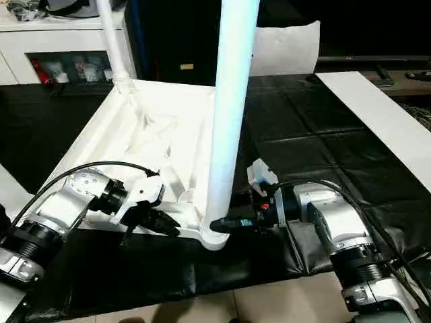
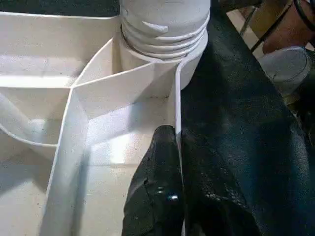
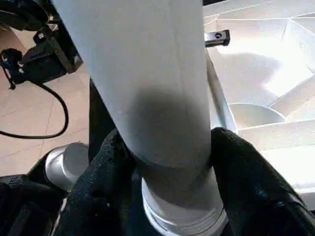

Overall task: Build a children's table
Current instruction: Rotate leg to tighten

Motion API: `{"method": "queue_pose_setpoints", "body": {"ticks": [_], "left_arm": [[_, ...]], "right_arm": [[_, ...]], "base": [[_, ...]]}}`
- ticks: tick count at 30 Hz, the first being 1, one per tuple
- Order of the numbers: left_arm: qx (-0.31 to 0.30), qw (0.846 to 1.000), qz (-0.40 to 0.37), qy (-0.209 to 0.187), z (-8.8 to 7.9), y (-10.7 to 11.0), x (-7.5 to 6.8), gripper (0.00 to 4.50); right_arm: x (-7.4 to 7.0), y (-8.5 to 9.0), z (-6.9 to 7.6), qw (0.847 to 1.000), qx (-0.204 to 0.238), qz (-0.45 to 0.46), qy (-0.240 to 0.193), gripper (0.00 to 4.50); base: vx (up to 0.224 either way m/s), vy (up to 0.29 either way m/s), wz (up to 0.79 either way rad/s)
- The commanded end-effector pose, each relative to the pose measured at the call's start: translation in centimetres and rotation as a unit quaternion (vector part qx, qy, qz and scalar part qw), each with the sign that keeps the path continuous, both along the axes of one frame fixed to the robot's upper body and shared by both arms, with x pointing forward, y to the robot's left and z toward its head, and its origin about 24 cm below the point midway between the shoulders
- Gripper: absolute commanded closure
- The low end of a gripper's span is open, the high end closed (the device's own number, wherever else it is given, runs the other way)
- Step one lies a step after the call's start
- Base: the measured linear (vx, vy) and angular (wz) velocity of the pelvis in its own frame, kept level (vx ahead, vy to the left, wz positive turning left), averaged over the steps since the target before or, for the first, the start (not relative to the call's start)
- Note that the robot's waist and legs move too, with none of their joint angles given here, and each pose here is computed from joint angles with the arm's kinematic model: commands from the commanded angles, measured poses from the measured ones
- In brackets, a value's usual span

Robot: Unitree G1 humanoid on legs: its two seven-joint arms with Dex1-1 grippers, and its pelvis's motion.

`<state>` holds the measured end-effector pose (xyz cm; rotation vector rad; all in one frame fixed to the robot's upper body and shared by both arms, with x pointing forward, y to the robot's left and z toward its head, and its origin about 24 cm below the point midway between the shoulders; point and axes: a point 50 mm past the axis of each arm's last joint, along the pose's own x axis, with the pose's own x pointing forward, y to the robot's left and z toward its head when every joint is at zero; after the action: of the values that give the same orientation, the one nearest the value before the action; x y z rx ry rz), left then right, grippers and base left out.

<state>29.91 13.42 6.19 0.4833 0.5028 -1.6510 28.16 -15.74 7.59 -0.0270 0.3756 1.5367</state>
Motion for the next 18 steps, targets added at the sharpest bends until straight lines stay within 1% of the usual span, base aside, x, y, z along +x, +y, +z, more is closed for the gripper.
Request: {"method": "queue_pose_setpoints", "body": {"ticks": [1, 3, 4, 6, 8, 10, 11, 13, 15, 16, 17, 18], "left_arm": [[-0.005, 1.000, -0.026, -0.006, 0.6, -0.8, 0.1, 4.50], [-0.011, 1.000, -0.014, -0.006, 0.6, -0.9, 0.2, 4.50], [-0.019, 1.000, 0.004, -0.008, 0.6, -1.1, 0.3, 4.50], [-0.021, 1.000, 0.008, -0.009, 0.6, -1.1, 0.3, 4.50], [-0.029, 0.999, 0.030, -0.010, 0.6, -1.4, 0.4, 4.50], [-0.036, 0.995, 0.093, -0.021, 0.7, -2.1, 1.0, 4.50], [-0.037, 0.993, 0.109, -0.023, 0.7, -2.3, 1.2, 4.50], [-0.061, 0.985, 0.158, -0.028, 1.1, -3.2, 1.6, 4.50], [-0.082, 0.975, 0.202, -0.031, 1.5, -4.2, 2.1, 4.50], [-0.083, 0.975, 0.204, -0.032, 1.5, -4.2, 2.1, 4.50], [-0.087, 0.970, 0.223, -0.035, 1.6, -4.6, 2.3, 4.50], [-0.093, 0.962, 0.253, -0.043, 1.8, -5.2, 2.6, 4.50]], "right_arm": [[-0.1, 0.1, 0.2, 1.000, 0.003, 0.015, 0.006, 2.43], [-0.2, 0.2, 0.1, 1.000, 0.005, 0.014, 0.009, 2.44], [-0.3, 0.4, 0.0, 1.000, 0.014, 0.005, 0.011, 2.47], [-0.3, 0.4, 0.0, 1.000, 0.017, 0.002, 0.012, 2.50], [-0.2, 0.7, -0.1, 0.999, 0.022, -0.022, 0.010, 2.50], [0.8, 1.8, -0.8, 0.995, -0.005, -0.104, -0.010, 2.52], [1.0, 2.0, -1.0, 0.992, -0.012, -0.125, -0.014, 2.52], [2.0, 3.1, -1.3, 0.981, -0.019, -0.192, -0.016, 2.54], [3.0, 3.9, -1.5, 0.965, -0.034, -0.258, -0.027, 2.55], [3.1, 4.0, -1.5, 0.964, -0.035, -0.261, -0.027, 2.56], [3.7, 4.4, -1.6, 0.952, -0.040, -0.303, -0.027, 2.57], [4.3, 4.9, -1.7, 0.935, -0.044, -0.350, -0.027, 2.58]], "base": [[0.000, 0.000, 0.00], [0.000, 0.000, 0.00], [0.000, 0.000, 0.00], [0.000, 0.000, 0.00], [0.000, 0.000, 0.00], [0.000, 0.000, 0.00], [0.000, 0.000, 0.00], [0.000, 0.000, 0.00], [0.000, 0.000, 0.00], [0.000, 0.000, 0.00], [0.000, 0.000, 0.00], [0.000, 0.000, 0.00]]}}
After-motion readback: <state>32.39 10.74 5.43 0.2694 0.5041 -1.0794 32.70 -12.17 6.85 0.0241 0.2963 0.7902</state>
